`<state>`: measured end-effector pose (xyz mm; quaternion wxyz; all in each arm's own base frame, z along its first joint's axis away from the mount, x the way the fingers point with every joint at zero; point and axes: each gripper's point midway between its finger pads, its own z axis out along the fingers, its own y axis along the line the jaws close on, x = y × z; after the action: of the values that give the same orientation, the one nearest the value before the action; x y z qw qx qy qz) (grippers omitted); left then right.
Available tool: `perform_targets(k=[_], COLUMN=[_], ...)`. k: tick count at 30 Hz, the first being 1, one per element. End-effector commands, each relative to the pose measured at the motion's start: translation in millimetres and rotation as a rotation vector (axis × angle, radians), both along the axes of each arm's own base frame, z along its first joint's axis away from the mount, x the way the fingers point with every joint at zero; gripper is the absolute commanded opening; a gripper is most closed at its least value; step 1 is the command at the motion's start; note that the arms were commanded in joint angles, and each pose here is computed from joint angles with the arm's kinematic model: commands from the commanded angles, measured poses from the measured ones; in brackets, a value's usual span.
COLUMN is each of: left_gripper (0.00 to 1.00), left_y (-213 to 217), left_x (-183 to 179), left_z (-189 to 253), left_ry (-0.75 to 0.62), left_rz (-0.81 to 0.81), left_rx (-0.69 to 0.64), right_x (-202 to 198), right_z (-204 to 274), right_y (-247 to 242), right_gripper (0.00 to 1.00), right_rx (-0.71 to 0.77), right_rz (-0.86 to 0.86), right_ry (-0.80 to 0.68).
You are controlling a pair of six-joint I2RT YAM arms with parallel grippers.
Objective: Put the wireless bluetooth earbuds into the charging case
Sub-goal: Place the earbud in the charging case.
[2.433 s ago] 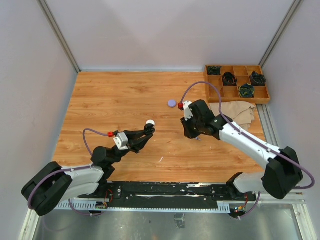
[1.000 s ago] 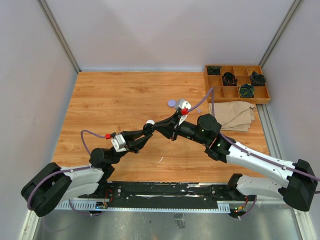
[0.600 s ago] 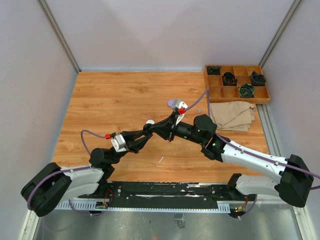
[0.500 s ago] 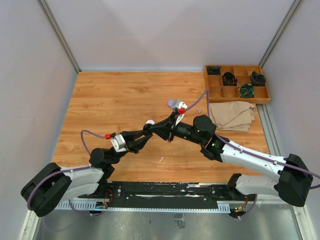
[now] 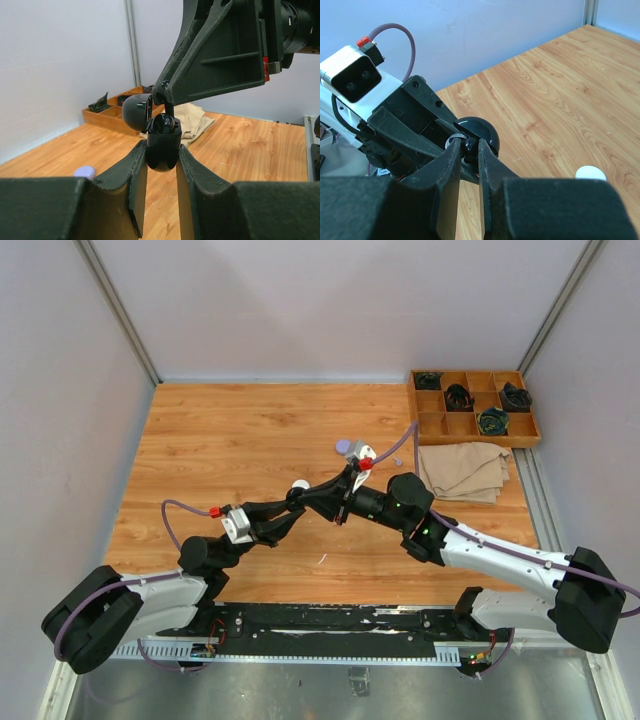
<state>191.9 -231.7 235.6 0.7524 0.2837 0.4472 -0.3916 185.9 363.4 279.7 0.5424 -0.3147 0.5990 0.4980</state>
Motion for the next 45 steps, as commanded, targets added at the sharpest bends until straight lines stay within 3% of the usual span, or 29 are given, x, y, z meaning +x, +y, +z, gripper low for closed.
perform_targets(k=[1,13,29,34,39,45], left_gripper=[0.0,0.0,0.0,0.0,0.0,0.0], left_y=[17.3,17.3,13.0,8.3,2.9,-4.5], left_x=[-14.4,-16.5,-14.5,-15.9,-20.6,-24.2], left_z=[-10.6,-8.7,-13.8,-16.7,-16.7,-21.1], left_ry=[-0.016,-0.018,0.0,0.006,-0.003,-0.013], left_rz=[0.021,0.012,0.0,-0.026,-0.067,-0.107], left_rx=[-0.026,-0.036,-0.02,-0.008,0.006,0.05], right_x=[-8.9,-3.9,-0.1,-4.6,-19.6,-30.4], right_z=[-3.0,-12.0,12.0,15.5,13.1,4.9], right_y=[-0.6,-6.7,-35.2,-46.6,-47.0,-40.9], right_gripper=[0.12,0.16,0.38,0.5,0.68,0.8], right_rx=[0.01,0.023,-0.049,-0.108,-0.213,-0.328], right_rz=[0.008,-0.042,-0.126,-0.115,0.006,0.148], right_ry=[0.007,0.05,-0.097,-0.196,-0.297,-0.369])
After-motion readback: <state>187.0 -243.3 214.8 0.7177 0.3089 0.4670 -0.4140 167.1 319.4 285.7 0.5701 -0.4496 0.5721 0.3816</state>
